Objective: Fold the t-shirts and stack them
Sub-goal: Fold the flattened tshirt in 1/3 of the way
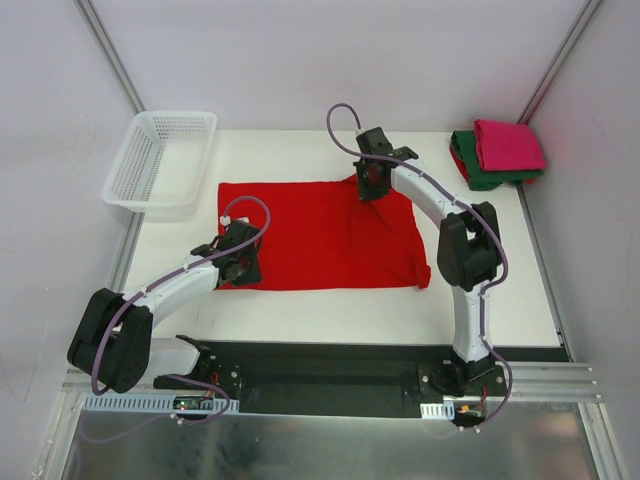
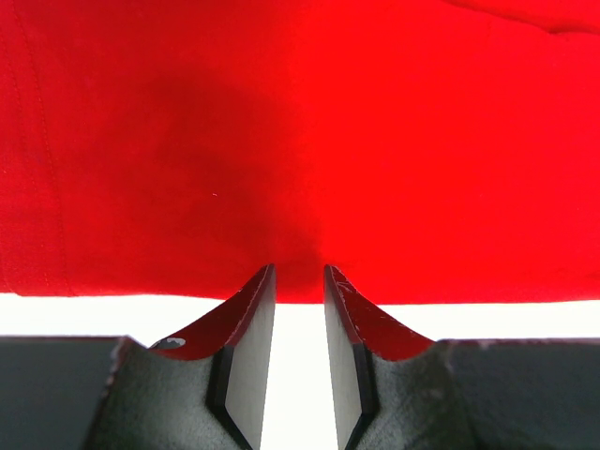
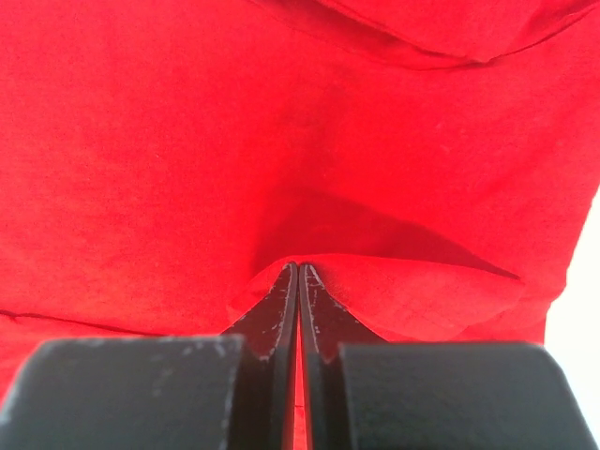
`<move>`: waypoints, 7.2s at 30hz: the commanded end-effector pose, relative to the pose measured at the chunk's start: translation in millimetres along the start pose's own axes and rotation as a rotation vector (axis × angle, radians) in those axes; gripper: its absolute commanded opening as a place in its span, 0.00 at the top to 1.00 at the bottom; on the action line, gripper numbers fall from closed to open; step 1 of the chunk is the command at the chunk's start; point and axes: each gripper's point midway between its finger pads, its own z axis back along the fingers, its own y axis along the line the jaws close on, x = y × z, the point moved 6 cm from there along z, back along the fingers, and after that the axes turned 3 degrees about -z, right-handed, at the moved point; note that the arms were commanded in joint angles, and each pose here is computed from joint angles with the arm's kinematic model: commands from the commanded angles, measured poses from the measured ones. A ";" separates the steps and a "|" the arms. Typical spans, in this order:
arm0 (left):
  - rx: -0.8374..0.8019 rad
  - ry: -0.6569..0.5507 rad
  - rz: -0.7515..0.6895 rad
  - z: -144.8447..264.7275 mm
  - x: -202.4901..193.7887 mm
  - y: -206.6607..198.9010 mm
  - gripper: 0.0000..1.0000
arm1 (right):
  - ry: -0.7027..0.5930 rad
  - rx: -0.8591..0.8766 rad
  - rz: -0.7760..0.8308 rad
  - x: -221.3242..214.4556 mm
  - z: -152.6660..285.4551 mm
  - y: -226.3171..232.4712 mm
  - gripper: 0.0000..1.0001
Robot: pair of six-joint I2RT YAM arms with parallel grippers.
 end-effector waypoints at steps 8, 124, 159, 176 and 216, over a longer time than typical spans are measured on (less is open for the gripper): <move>-0.004 -0.029 -0.009 5.7 4.7 -2.9 0.73 | -0.027 0.049 0.014 16.3 1.2 11.4 0.81; -0.321 -0.045 -0.144 -38.8 53.3 -125.7 1.00 | 0.081 -0.333 -0.157 -189.2 99.4 -94.5 0.42; -0.162 0.002 -0.152 -59.9 21.4 -88.1 1.00 | 0.169 -0.600 -0.125 -201.2 86.0 -120.2 0.99; 0.009 0.048 -0.123 -61.4 2.7 -43.1 1.00 | 0.164 -0.657 -0.136 -188.6 96.6 -138.7 0.99; 0.003 0.073 -0.121 -55.8 -3.9 -38.9 1.00 | 0.198 -0.302 -0.297 -222.8 92.6 -106.4 0.57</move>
